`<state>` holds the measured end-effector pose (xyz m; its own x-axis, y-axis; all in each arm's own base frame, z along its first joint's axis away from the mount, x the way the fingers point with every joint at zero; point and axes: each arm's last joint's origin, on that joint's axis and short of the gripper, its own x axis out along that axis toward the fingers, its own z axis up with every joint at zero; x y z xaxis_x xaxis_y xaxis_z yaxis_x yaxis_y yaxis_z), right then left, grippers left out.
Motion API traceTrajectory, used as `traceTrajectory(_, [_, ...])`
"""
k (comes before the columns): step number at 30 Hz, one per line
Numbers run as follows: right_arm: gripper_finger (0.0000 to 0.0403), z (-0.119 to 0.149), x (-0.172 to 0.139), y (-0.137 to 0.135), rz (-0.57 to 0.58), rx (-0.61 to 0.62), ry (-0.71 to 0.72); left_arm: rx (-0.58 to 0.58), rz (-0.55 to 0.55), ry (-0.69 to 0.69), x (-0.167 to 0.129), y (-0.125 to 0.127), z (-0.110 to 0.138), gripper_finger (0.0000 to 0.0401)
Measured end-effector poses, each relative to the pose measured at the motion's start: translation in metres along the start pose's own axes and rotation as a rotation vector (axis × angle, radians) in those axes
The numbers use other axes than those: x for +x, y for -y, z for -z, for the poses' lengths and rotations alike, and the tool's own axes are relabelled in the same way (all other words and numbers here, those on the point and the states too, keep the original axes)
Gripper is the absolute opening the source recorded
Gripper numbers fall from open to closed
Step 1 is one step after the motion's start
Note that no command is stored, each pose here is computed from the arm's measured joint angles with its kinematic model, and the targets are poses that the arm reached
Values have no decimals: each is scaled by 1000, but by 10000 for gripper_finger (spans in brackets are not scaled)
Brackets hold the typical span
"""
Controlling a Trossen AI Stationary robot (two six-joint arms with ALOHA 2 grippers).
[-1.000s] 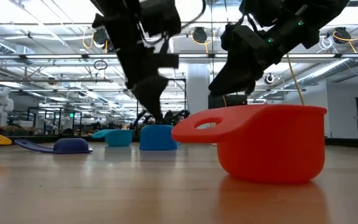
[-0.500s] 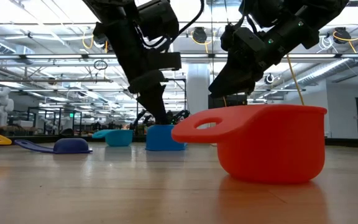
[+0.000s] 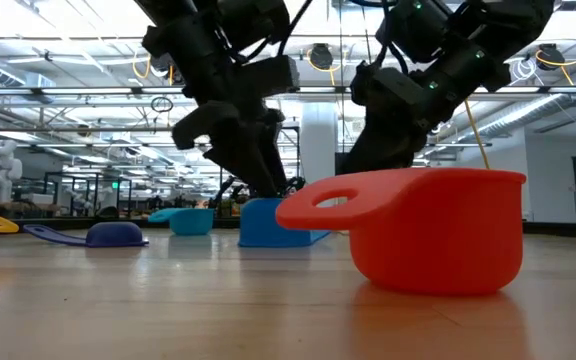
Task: Nest measuring cups in basket
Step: Stack the blue measuring cup on top of the orange measuring cup in the white bin
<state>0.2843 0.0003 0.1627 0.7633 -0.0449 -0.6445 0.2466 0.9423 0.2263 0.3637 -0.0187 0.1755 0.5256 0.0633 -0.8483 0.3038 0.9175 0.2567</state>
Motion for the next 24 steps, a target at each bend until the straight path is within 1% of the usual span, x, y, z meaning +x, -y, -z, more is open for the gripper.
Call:
traceTrajectory(3, [167, 3, 0, -6, -19, -107, -10, 72, 4, 4, 0, 3, -1, 214])
traceTrajectory(5, [167, 4, 0, -10, -28, -150, -8, 78, 3, 12, -4, 4, -2, 214])
traceTrajectory(7, [167, 5, -1, -12, -29, -158, -14, 50, 6, 7, -6, 6, -4, 214])
traceTrajectory(9, [167, 5, -2, -12, -11, -117, -6, 3, -16, 20, -18, 6, -7, 214])
traceTrajectory(10, [167, 5, -2, -11, 14, -77, 0, -24, -34, 40, -23, 6, -9, 214])
traceTrajectory(12, [167, 4, -2, -9, 83, 54, 21, -66, -59, 93, -36, 4, -15, 214])
traceTrajectory(13, [167, 4, -2, -7, 108, 132, 31, -92, -61, 96, -39, 5, -15, 214])
traceTrajectory(14, [167, 4, -2, -6, 123, 200, 45, -116, -61, 103, -42, 5, -16, 214])
traceTrajectory(15, [167, 3, -1, -5, 127, 239, 50, -135, -60, 116, -44, 6, -17, 214])
traceTrajectory(18, [167, 3, -1, -5, 106, 282, 43, -164, -52, 120, -46, 10, -18, 214])
traceTrajectory(24, [167, 0, 1, -8, 72, 368, 86, -138, -39, 55, -34, 22, -13, 214])
